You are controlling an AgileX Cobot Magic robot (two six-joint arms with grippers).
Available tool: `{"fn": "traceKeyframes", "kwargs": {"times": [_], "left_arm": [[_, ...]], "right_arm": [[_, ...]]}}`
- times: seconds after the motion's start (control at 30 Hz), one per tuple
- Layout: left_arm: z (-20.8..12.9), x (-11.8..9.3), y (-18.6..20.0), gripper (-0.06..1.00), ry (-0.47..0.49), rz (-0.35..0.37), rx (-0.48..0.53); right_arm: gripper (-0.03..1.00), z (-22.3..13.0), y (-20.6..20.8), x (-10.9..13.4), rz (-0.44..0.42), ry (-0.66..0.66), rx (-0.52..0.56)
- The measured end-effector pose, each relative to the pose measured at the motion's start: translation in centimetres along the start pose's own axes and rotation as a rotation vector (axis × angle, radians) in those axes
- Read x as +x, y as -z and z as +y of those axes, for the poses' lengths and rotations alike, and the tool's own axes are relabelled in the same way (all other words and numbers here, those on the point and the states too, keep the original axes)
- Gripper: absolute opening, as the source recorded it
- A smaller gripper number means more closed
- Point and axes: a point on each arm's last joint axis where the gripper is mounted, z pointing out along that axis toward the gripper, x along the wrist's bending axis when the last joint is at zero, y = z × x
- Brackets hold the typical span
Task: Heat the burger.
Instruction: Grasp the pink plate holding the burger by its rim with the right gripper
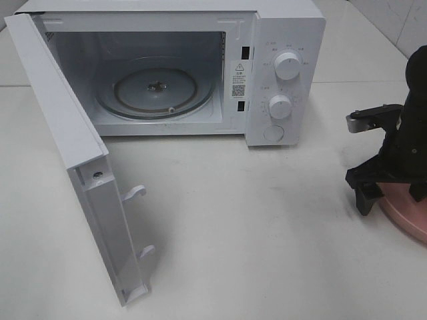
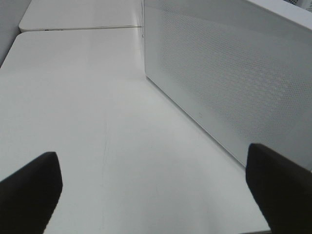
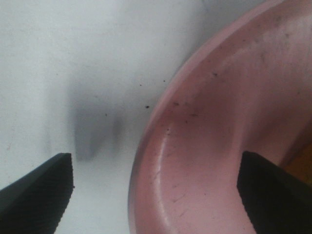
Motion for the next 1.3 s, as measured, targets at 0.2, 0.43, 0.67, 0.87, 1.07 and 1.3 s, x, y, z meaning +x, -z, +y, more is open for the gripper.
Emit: {"fn": "traceKeyframes", "kwargs": {"times": [0.2, 0.43, 0.67, 0.87, 1.07, 1.3], "left_arm": [[0.0, 0.0, 0.0, 0.95, -0.001, 0.001, 0.0], [0.0, 0.0, 0.0, 0.95, -0.001, 0.001, 0.0], [0.0, 0.0, 0.0, 0.95, -0.001, 0.001, 0.0], [0.0, 0.0, 0.0, 0.95, -0.001, 0.001, 0.0], [0.0, 0.0, 0.0, 0.95, -0.001, 0.001, 0.0], [0.0, 0.0, 0.0, 0.95, -0.001, 0.001, 0.0]], "right_arm": [[0.85, 0.2, -0.8, 0.0, -0.012, 0.01, 0.007], [0.85, 0.4, -1.1, -0.2, -0.03, 0.011, -0.005], [0.83, 0.4, -1.1, -0.2, -0.029, 0.011, -0.006], [0.76, 0.4, -1.2, -0.1, -0.027, 0.004, -0.004], [0.59, 0.4, -1.3, -0.1, -0.027, -0.058, -0.001], [0.23, 0.3, -1.4, -0.1, -0.03, -0.113, 0.002]]}}
